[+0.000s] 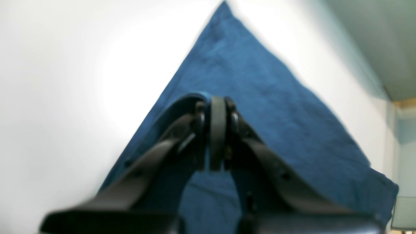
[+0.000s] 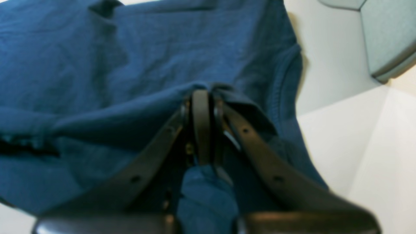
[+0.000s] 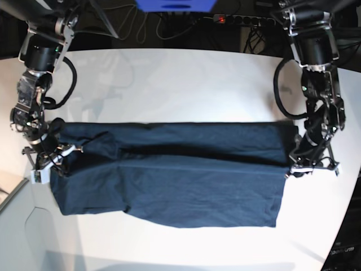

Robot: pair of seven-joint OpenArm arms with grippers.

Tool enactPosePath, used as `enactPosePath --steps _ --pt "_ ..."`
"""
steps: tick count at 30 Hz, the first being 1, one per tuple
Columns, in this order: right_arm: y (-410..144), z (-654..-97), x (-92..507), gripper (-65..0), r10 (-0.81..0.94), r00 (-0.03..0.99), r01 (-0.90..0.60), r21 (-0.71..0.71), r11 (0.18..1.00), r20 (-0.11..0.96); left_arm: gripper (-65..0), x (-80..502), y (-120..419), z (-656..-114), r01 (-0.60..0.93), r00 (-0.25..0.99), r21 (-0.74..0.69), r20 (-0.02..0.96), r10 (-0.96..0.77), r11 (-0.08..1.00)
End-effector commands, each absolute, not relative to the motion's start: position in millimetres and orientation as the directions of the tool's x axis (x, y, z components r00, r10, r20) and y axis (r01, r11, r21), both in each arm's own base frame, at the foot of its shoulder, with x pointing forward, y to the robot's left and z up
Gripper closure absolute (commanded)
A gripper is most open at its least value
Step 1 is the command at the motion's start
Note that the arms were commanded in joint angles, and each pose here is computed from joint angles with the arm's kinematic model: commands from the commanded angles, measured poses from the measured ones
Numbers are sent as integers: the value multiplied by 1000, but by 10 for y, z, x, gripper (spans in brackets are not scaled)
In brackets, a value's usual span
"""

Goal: Layout the t-shirt on the table in an organized manner, then fold the t-shirt properly
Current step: 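Release the folded edge and regrasp the shirt corners with both grippers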

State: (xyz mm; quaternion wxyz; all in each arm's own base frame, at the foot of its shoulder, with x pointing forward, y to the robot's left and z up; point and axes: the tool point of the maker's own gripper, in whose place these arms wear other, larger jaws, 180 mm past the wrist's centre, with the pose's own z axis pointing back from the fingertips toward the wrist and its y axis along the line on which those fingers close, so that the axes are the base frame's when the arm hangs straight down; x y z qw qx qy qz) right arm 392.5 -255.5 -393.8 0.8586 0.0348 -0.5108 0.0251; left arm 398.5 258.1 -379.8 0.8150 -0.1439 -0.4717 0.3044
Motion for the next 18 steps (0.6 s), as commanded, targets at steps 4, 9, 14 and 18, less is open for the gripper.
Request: enactPosePath --steps 4,9,14,18 --pt "-2594 -3790 4096 -49 -9 433 -75 46 996 901 -1 4119 2653 -3762 -364 347 -535 681 645 762" --pt "-2649 -3787 4088 -269 -2 436 -71 37 997 900 -79 4124 2645 -3815 -373 360 -537 668 652 756" --pt "-2753 -3777 4056 -360 9 439 -61 20 998 898 -332 4133 2649 -3777 -367 355 -538 673 649 759" --pt "-2817 -3788 3960 -358 18 441 -50 5 999 897 -484 3995 2641 -3828 -368 364 -524 679 638 768"
